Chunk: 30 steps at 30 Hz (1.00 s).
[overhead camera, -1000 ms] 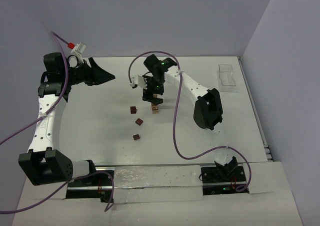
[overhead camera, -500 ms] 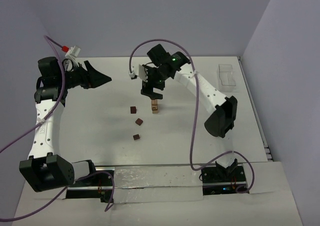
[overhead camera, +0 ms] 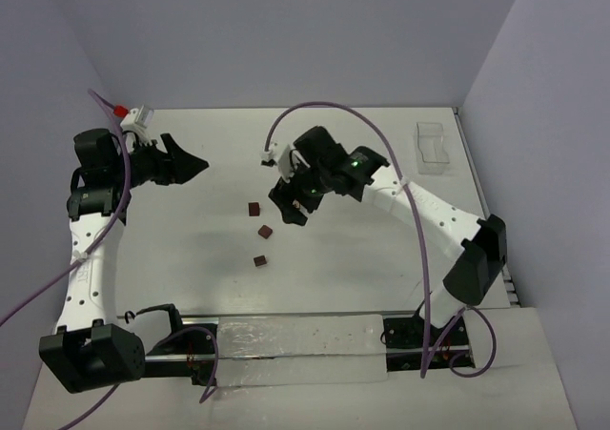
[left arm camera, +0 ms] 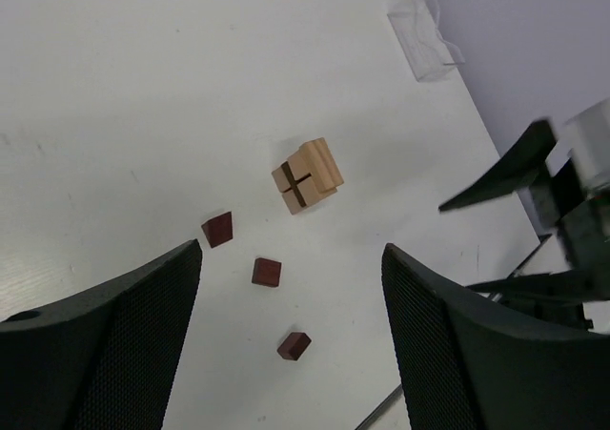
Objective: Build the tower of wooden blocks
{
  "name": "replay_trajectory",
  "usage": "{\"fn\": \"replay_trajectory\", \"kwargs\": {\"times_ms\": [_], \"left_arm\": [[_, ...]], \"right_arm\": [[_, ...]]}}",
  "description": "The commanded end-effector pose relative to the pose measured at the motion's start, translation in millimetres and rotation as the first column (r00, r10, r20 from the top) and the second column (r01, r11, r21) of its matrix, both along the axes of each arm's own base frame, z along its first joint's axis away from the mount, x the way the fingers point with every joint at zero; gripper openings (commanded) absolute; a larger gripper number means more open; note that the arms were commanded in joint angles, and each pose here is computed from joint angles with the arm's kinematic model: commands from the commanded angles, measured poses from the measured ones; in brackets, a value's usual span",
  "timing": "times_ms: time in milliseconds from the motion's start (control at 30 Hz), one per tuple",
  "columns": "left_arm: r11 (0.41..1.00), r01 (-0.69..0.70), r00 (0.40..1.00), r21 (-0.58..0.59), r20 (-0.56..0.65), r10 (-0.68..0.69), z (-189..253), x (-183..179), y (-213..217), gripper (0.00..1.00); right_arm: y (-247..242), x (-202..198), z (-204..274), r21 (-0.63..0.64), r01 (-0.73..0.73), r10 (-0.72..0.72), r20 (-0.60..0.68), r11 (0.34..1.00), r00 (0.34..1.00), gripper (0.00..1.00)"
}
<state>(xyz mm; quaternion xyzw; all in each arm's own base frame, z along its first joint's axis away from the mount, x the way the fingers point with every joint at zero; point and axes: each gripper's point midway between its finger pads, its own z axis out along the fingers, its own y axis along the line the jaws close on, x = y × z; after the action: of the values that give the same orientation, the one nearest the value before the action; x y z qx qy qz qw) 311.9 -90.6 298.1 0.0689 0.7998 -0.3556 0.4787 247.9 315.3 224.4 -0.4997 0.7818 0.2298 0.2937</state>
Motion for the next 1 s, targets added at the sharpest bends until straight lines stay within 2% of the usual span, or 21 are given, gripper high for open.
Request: {"fn": "replay_trajectory", "kwargs": {"times_ms": [0, 67, 167, 200, 267, 433, 733, 967], "left_arm": [[0.991, -0.134, 0.991, 0.021, 0.011, 0.134, -3, 11, 17, 0.81], [0.983, -0.179, 0.984, 0.034, 0.011, 0.179, -5, 13, 23, 0.81], [0.980, -0.194, 0.981, 0.034, 0.007, 0.194, -6, 11, 25, 0.81], [0.978, -0.204, 0.979, 0.037, 0.006, 0.204, -6, 12, 26, 0.81], [0.975, -0.217, 0.976, 0.043, 0.000, 0.218, -8, 12, 29, 0.81], [0.969, -0.240, 0.971, 0.059, 0.012, 0.240, -5, 10, 33, 0.82], [0.968, -0.244, 0.970, 0.058, 0.011, 0.244, -5, 10, 33, 0.82], [0.968, -0.246, 0.969, 0.055, 0.007, 0.246, -5, 11, 33, 0.83]], "right_arm": [[27, -10, -31, 0.011, 0.169, -0.167, -0.103, 0.986, 0.981, 0.75], [37, -20, -43, -0.006, 0.217, -0.216, -0.143, 0.976, 0.966, 0.72], [60, -34, -53, -0.061, 0.234, -0.239, -0.106, 0.970, 0.965, 0.70], [69, -28, -53, -0.069, 0.293, -0.299, -0.104, 0.954, 0.948, 0.68], [76, -36, -66, -0.133, 0.325, -0.343, -0.144, 0.936, 0.928, 0.65], [96, -38, -79, -0.188, 0.372, -0.409, -0.227, 0.909, 0.884, 0.58], [98, -33, -123, -0.297, 0.421, -0.493, -0.234, 0.857, 0.838, 0.57], [97, -39, -148, -0.354, 0.404, -0.503, -0.258, 0.844, 0.825, 0.57]]}}
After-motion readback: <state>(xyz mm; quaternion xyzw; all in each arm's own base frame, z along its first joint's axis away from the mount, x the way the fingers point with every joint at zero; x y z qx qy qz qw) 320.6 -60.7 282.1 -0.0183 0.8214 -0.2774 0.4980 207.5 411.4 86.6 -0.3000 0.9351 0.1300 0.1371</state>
